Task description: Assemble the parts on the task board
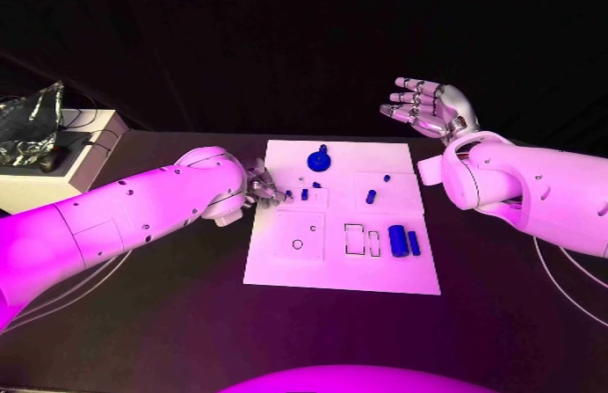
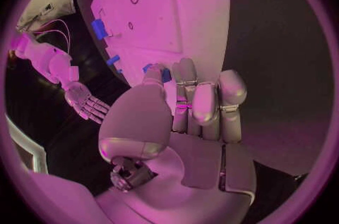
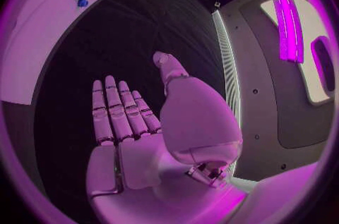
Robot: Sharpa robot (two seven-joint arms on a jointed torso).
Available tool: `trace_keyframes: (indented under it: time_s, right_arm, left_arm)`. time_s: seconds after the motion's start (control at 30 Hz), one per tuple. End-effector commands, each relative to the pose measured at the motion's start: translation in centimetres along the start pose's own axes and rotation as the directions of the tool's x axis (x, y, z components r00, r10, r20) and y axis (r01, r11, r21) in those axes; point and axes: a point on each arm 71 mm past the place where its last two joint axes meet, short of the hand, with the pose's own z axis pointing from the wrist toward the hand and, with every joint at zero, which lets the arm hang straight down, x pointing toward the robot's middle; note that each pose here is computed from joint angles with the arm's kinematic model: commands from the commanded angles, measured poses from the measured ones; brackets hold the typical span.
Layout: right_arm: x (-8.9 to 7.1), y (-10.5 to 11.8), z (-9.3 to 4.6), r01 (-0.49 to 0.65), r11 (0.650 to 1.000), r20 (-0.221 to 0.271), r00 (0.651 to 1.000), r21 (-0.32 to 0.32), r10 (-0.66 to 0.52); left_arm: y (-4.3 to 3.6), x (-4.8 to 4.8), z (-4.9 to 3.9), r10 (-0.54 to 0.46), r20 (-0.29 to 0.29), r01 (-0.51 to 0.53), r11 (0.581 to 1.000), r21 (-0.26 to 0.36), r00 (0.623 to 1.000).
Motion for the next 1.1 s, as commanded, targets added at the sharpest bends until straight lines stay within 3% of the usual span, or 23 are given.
trace_keyframes:
  time_s: [0.03,0.33,0.53,0.8,0.9,1.1]
  right_arm:
    - [0.1,0.1,0.0,-0.003,1.0,-0.016,1.0,-0.011,0.003]
    - [0.2,0.1,-0.1,0.018,1.0,-0.025,1.0,-0.026,-0.019]
    - [0.0,0.0,-0.1,0.017,1.0,-0.021,1.0,-0.021,-0.017]
    - [-0.2,-0.2,-0.2,0.016,1.0,-0.015,1.0,-0.016,-0.016]
    - [-0.3,-0.2,-0.2,0.016,1.0,-0.014,1.0,-0.014,-0.016]
    - [-0.3,-0.3,-0.2,0.012,1.0,-0.022,1.0,-0.011,-0.012]
  left_arm:
    - [0.04,0.27,-0.13,-0.003,-0.015,0.003,1.0,-0.007,1.0]
    - [0.33,0.06,-0.54,-0.029,-0.012,0.029,1.0,0.007,1.0]
    - [0.6,-0.51,-1.26,-0.076,-0.018,0.077,0.996,0.043,0.997]
    - [1.89,-1.94,-2.81,-0.148,-0.013,0.148,0.984,0.098,0.989]
    - [2.01,-2.6,-3.36,-0.208,0.0,0.206,0.965,0.162,0.978]
    - [1.22,-3.95,-4.12,-0.328,0.045,0.288,0.881,0.376,0.944]
